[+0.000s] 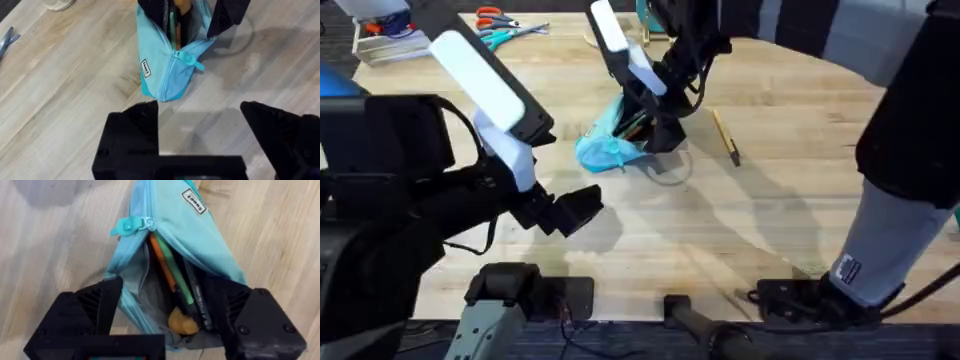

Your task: Unzip the bag, pick up the pens from the table one at a time and place them inside, then zip the bag closed.

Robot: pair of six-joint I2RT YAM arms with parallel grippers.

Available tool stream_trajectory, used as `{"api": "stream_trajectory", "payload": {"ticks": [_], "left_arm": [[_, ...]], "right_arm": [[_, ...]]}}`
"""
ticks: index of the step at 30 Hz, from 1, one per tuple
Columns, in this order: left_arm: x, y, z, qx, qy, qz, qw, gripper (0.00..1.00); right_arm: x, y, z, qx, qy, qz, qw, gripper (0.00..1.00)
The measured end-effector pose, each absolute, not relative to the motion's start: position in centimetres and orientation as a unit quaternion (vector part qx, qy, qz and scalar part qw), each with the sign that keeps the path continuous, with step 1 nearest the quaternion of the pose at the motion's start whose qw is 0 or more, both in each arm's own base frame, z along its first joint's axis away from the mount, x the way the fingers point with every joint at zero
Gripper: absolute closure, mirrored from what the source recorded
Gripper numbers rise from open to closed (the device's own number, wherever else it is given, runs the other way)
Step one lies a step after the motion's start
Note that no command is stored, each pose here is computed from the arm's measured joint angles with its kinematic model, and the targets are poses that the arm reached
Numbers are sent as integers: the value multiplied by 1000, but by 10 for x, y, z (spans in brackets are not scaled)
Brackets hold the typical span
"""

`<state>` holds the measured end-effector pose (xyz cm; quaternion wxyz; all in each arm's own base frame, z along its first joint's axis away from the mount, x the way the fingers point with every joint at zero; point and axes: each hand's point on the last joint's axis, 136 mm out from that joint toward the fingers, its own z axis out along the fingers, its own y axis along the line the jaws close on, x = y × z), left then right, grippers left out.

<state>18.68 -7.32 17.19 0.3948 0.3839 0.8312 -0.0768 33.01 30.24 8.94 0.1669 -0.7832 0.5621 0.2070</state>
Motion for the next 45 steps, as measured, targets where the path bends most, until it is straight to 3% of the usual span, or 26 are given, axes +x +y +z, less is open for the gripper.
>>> {"api": "stream_trajectory", "payload": {"ticks": [9,30,37,45], "left_arm": [[187,-73,172,384,831,-77,395,7],[187,-73,172,384,831,-77,395,6],[187,-73,172,384,831,-77,395,7],[187,-73,172,384,831,-77,395,8]], "right_arm": [[340,302,107,-741,614,215,166,5],[409,257,209,-532,788,220,218,4],[419,219,209,-462,836,222,197,5],[397,186,192,-431,876,183,116,5]]}}
